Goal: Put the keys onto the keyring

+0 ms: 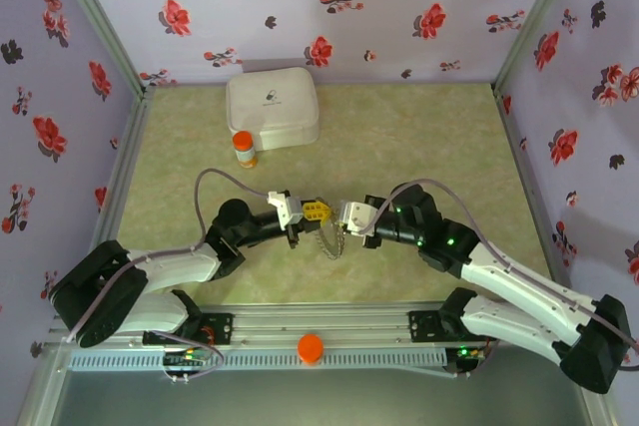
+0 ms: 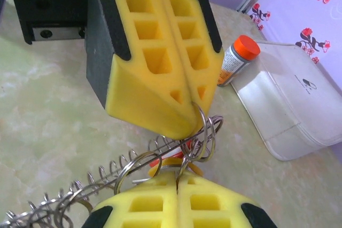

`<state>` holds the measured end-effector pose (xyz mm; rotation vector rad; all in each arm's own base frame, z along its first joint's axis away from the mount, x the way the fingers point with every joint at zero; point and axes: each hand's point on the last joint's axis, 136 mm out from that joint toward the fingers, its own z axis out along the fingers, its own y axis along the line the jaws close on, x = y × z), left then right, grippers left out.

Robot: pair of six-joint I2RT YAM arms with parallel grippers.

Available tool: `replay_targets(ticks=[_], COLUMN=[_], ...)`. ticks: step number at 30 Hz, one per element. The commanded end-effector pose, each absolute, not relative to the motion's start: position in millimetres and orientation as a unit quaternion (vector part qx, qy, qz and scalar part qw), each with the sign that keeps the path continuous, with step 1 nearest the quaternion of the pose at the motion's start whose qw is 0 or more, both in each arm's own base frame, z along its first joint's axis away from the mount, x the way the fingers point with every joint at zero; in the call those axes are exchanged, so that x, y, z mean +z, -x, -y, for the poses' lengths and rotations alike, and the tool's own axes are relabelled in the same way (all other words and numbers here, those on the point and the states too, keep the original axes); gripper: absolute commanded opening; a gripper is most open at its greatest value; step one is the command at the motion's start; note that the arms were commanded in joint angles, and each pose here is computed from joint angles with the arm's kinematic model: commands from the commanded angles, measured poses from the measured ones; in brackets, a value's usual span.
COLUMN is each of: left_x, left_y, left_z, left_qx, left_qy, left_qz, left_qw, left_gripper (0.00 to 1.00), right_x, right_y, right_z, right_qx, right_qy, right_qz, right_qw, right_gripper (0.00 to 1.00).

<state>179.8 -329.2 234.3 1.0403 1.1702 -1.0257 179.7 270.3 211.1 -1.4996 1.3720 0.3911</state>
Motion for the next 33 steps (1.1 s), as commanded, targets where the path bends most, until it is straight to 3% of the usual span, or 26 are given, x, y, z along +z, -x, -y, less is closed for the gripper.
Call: replay_targets(ticks=[1,4,6,17,33], left_x=[267.3,260.7,256.0,249.0,251.8], left_y=[-190.2,-187.9,-185.3,-178.7,-169.7], left_z=[322.9,323.3,323.7,328.3,325.3], left_qx=[-0.436,-0.429,-0.423,-0.42,-0.431], left_qy=[-0.413,-0.426,-0.438,-0.482,-0.487], left_qz=[-0.474,-0.472,-0.467,-0.442,-0.43], left_qw=[0.644,0.642,0.641,0.63,0.626], left_gripper=[0.0,0.0,0.0,0.0,0.0], right_x=[211.1,227.0,235.2,252.0,243.0], right_y=[-171.3,-181.2,-183.5,-175.4,-178.1], right_z=[-272.3,-264.3,-257.3,-274.2,-280.5], right_qx=[0.165,0.169,0.189,0.287,0.299], right_qy=[0.635,0.589,0.564,0.548,0.548], right_qz=[-0.561,-0.574,-0.584,-0.569,-0.58], right_qw=[0.504,0.543,0.553,0.542,0.524], right_gripper=[0.02,0.18,0.21,0.22,0.19])
